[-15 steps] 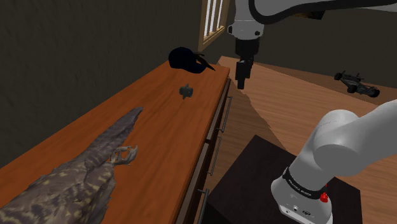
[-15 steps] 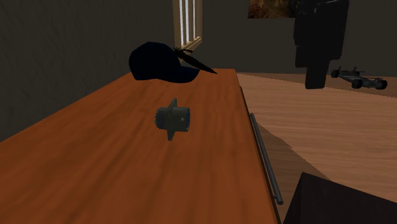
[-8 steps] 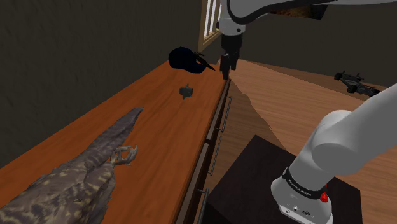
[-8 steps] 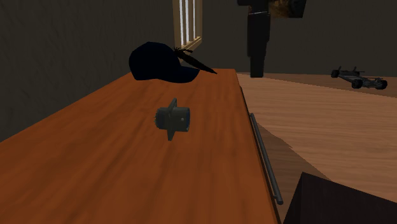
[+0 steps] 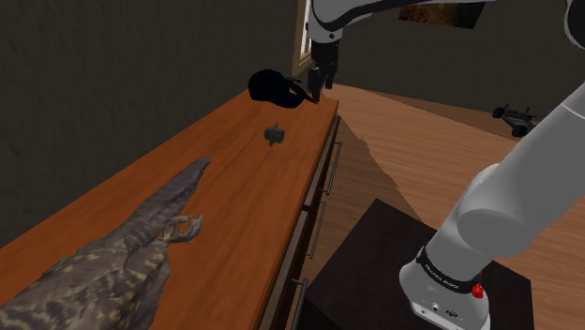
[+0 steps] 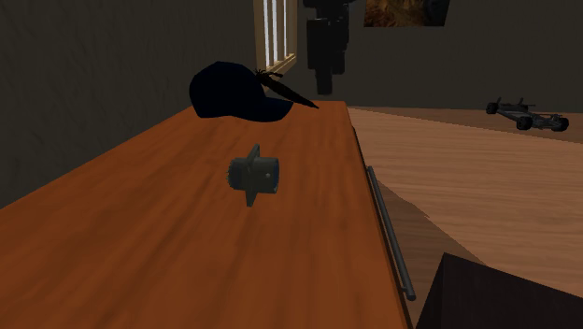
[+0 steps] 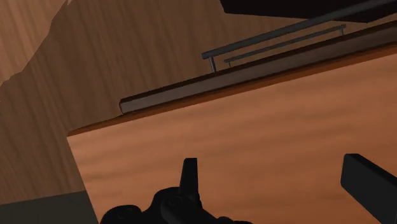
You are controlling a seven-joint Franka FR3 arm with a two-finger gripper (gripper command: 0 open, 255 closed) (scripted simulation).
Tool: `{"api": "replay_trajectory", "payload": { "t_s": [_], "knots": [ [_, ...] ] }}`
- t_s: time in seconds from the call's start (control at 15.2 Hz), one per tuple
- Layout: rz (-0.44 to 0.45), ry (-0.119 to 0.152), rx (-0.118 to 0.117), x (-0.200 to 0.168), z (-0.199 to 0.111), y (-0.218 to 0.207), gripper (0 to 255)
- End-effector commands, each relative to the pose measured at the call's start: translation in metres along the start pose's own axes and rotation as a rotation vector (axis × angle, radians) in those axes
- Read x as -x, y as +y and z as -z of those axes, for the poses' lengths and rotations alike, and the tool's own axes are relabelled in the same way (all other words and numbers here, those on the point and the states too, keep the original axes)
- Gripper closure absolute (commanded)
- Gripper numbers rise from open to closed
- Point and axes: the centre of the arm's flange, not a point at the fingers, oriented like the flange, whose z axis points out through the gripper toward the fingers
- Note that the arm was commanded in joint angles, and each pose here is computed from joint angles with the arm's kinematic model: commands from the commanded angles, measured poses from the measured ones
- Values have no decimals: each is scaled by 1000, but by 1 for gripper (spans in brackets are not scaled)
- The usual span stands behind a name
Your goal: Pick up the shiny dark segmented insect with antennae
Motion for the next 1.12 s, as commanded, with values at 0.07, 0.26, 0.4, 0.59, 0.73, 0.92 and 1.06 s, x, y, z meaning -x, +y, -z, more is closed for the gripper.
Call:
{"api": "replay_trajectory", "payload": {
  "t_s": [0.07,0.26,0.4,0.59,0.73,0.92,1.06],
  "knots": [
    [-15,22,19,-31,-1,21,0],
    [-30,43,37,-58,1,43,0],
    [-33,47,40,-63,-4,46,0],
    [-33,47,40,-64,-19,42,0],
    [-33,47,40,-65,-30,40,0],
    [-33,47,40,-65,-38,39,0],
    [-33,47,40,-64,-38,39,255]
  ]
}}
